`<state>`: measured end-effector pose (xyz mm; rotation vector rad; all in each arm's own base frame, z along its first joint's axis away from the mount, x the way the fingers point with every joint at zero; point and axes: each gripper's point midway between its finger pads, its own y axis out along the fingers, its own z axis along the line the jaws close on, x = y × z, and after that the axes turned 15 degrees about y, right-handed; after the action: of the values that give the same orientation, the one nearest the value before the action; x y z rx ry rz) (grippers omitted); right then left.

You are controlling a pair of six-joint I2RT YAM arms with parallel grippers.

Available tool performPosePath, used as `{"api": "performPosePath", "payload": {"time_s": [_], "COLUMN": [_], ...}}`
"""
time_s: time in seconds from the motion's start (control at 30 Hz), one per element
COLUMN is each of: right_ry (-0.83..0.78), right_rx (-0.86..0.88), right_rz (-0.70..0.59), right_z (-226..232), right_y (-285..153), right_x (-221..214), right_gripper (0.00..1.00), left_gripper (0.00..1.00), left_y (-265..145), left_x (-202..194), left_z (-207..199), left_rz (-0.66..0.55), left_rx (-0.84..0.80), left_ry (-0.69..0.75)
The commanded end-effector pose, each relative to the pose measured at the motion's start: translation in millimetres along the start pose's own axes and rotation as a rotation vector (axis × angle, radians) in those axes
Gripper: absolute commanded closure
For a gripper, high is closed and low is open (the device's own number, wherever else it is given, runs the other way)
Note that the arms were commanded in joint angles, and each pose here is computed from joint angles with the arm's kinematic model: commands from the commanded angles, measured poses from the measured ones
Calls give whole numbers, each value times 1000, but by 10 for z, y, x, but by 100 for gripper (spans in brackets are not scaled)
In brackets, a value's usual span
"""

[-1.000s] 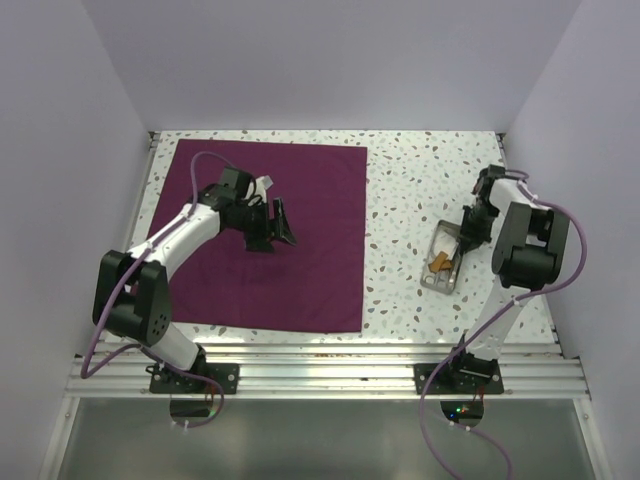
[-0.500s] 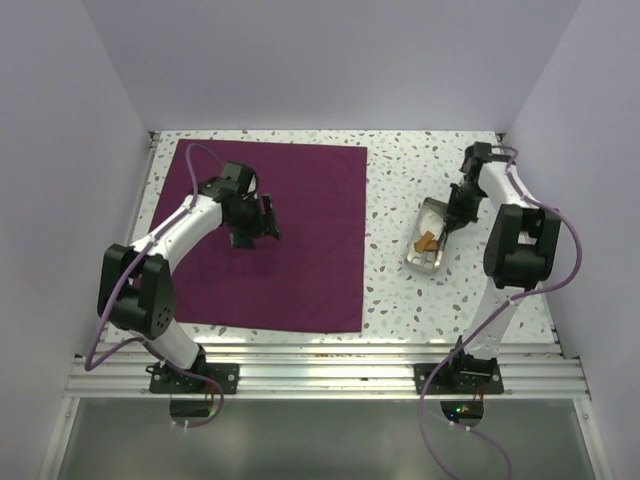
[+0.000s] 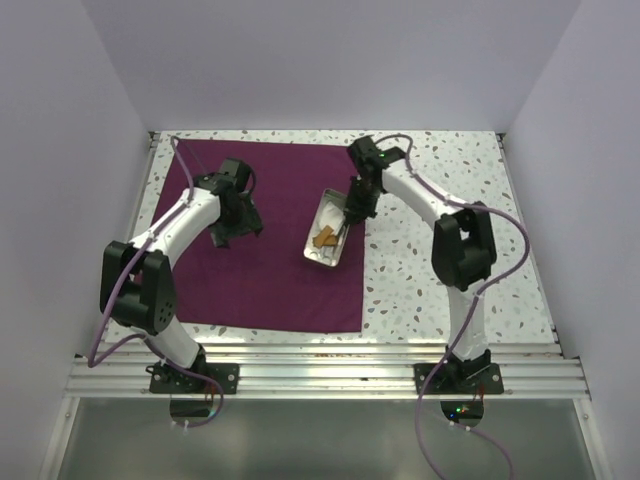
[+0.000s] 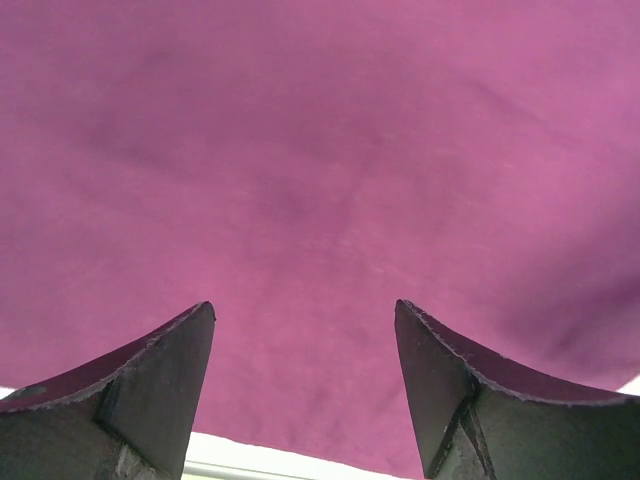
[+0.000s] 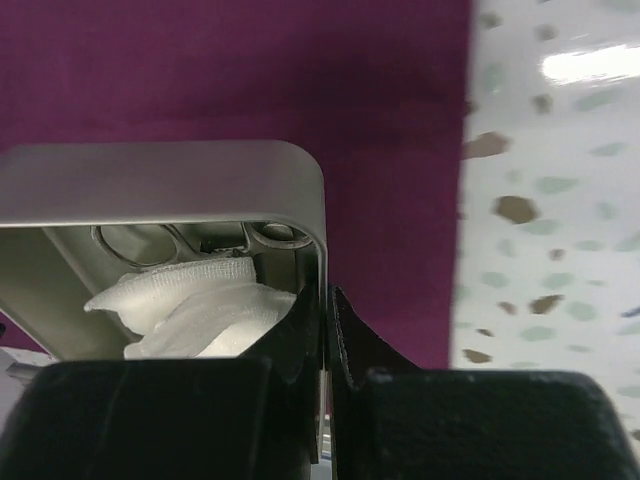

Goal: Prepare the surgical pack

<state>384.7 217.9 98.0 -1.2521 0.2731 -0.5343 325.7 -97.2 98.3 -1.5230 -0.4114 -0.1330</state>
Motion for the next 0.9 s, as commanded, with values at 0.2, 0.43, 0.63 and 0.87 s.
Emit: {"api": "performPosePath", "payload": {"time_s": [0.2, 0.43, 0.63, 0.87], "right_ry": [73, 22, -18, -193], "right_rx": [47, 61, 68, 98], "right_rz": [67, 52, 75, -20], "right_z": [899, 1151, 1206, 1272], "right_y": [429, 635, 703, 452], "right_x": [-934, -1239, -1375, -1191], "right_gripper": [100, 98, 72, 54], "left_gripper": [23, 23, 23, 22], "left_y": [-129, -123, -61, -18], "left_x": [-5, -94, -76, 43], "left_z": [467, 526, 515, 505], "left_rz": [-38, -35, -29, -34], "left_rx": [175, 182, 185, 182], "left_ry": [-138, -167, -164, -150]}}
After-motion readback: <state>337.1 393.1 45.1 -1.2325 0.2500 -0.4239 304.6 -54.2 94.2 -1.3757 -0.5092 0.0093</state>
